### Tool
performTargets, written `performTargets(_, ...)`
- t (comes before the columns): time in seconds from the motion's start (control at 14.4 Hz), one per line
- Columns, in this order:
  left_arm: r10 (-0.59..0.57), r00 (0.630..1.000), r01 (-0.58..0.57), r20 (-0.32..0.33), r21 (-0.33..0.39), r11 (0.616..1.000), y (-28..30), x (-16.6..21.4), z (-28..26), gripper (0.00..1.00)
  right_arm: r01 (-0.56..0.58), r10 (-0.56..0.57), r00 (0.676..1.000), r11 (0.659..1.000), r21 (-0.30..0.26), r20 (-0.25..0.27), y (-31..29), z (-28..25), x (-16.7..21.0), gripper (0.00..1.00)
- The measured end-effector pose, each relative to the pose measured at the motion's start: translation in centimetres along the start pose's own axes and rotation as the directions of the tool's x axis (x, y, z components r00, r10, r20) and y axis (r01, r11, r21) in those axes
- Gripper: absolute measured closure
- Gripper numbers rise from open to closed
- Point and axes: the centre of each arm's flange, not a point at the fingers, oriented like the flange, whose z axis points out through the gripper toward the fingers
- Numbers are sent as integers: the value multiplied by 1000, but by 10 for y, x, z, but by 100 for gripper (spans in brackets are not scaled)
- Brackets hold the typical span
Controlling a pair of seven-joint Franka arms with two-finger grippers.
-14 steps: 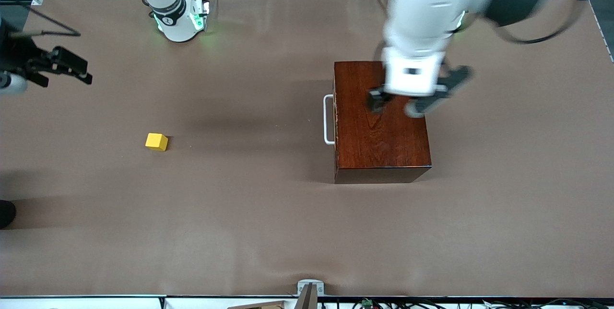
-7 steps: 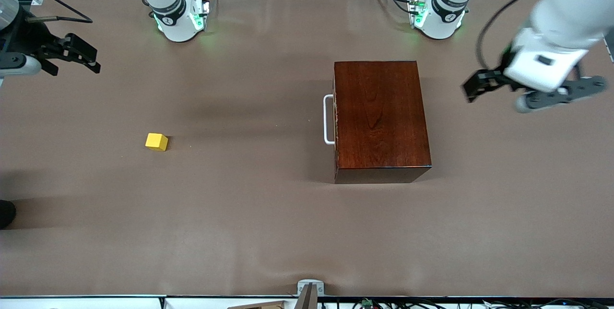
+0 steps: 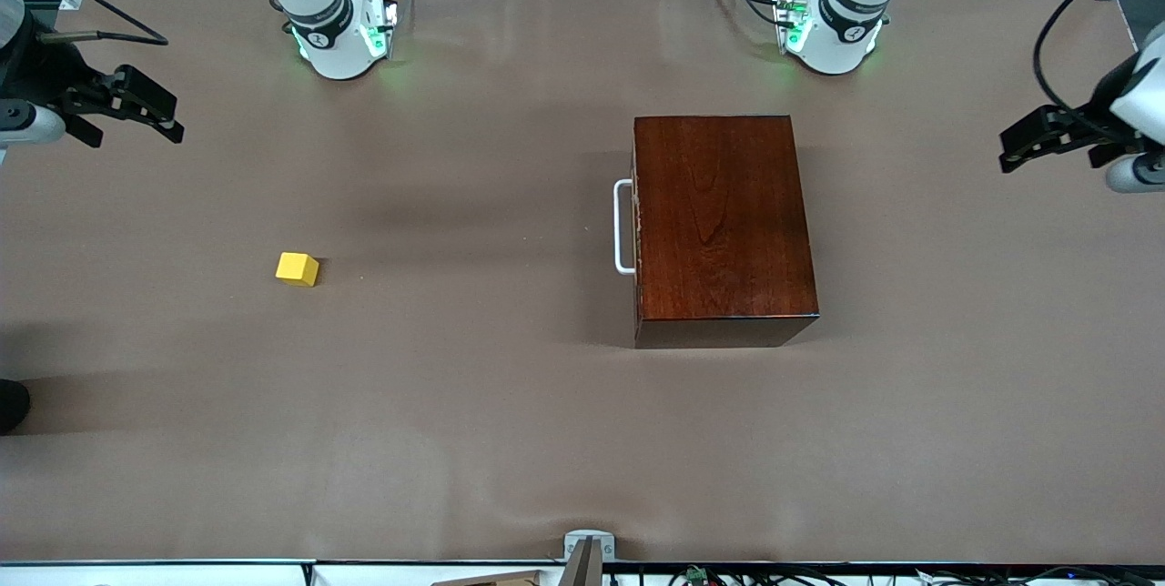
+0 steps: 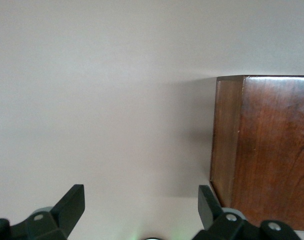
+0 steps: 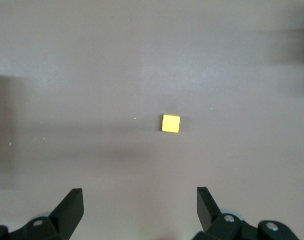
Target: Open drawer, take yellow block, close drawer
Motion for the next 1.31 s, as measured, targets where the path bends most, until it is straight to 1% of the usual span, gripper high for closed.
performTargets(0.76,10,1000,-10,-3,-2,1000,3,-1,-1,0,-4,4,1000,1000,0,5,2,3,2,0)
performTargets(0.97,0,1000,0,5,-40,999,-7,-1,1,0,-4,4,1000,1000,1,6,2,3,2,0)
performTargets(1.11,-2,1000,2,11,-53,999,-11,-6,2,0,-4,4,1000,1000,1,6,2,3,2,0)
performTargets(1.31,9,1000,-8,14,-52,999,-1,-25,-1,0,-5,5,1000,1000,1,6,2,3,2,0)
